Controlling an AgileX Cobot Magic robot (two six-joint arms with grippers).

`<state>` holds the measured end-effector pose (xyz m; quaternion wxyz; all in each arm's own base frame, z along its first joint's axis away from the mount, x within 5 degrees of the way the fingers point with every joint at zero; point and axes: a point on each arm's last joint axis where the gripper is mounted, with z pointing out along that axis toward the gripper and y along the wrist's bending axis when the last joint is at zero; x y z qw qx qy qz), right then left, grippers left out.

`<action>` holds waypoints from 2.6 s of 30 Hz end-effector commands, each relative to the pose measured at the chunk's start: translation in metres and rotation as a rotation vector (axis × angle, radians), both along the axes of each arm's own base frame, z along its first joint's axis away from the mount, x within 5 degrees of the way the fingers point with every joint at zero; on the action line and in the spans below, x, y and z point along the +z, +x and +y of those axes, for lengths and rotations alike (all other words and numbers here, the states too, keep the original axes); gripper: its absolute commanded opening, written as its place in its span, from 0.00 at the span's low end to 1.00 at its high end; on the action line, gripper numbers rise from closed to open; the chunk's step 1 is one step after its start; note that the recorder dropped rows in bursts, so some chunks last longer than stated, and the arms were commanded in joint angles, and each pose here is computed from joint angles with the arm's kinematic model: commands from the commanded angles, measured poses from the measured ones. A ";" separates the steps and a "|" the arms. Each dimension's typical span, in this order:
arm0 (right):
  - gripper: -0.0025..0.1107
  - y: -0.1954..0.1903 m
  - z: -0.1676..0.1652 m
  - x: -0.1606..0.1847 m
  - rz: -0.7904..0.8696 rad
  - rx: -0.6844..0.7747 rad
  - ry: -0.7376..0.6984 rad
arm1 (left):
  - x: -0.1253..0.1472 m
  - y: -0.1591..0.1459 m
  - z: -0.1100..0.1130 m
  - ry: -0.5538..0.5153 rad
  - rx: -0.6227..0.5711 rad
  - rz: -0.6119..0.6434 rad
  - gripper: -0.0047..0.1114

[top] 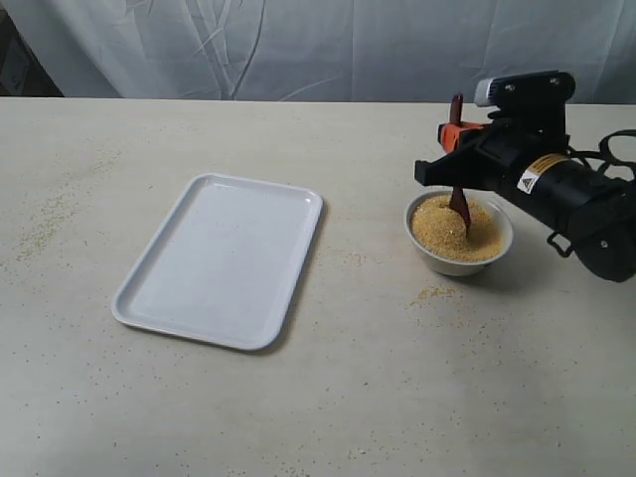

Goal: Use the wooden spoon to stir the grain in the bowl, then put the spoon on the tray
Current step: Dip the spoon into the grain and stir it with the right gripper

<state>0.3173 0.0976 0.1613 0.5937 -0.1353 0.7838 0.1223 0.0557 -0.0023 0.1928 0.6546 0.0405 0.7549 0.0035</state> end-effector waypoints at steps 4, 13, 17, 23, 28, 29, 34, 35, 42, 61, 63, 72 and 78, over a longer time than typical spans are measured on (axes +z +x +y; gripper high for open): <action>0.02 -0.004 -0.009 0.038 -0.104 -0.080 0.024 | 0.001 0.000 0.000 -0.002 -0.004 -0.014 0.04; 0.02 -0.011 0.021 0.022 0.012 -0.006 0.147 | 0.001 0.000 0.000 -0.002 -0.004 -0.014 0.04; 0.02 -0.010 0.028 0.002 0.066 0.010 0.116 | 0.001 0.000 0.000 -0.002 -0.004 -0.014 0.04; 0.02 -0.005 0.016 -0.004 0.050 -0.099 0.039 | 0.001 0.000 0.000 -0.002 -0.004 -0.014 0.04; 0.02 -0.008 0.010 0.025 -0.052 -0.131 0.035 | 0.001 0.000 0.000 -0.002 -0.004 -0.014 0.04; 0.02 -0.009 0.009 0.031 -0.075 -0.134 0.020 | 0.001 0.000 0.000 -0.002 -0.004 -0.014 0.04; 0.02 -0.010 0.001 0.039 -0.099 -0.202 -0.047 | 0.001 0.000 0.000 -0.002 -0.004 -0.014 0.04; 0.02 -0.010 0.000 0.037 -0.088 -0.209 -0.053 | 0.001 0.000 0.000 -0.002 -0.004 -0.014 0.04; 0.02 -0.004 0.002 -0.001 0.042 -0.219 -0.057 | 0.001 0.000 0.000 -0.002 -0.004 -0.014 0.04; 0.02 -0.008 0.022 0.026 -0.028 -0.078 0.178 | 0.001 0.000 0.000 -0.002 -0.004 -0.014 0.04; 0.02 -0.007 0.023 0.017 0.008 -0.066 0.157 | 0.001 0.000 0.000 -0.002 -0.004 -0.014 0.04; 0.02 -0.001 0.007 -0.004 0.063 -0.251 0.077 | 0.001 0.000 0.000 -0.002 -0.004 -0.014 0.04; 0.02 -0.006 0.001 0.037 -0.085 -0.271 0.080 | 0.001 0.000 0.000 -0.002 -0.004 -0.014 0.04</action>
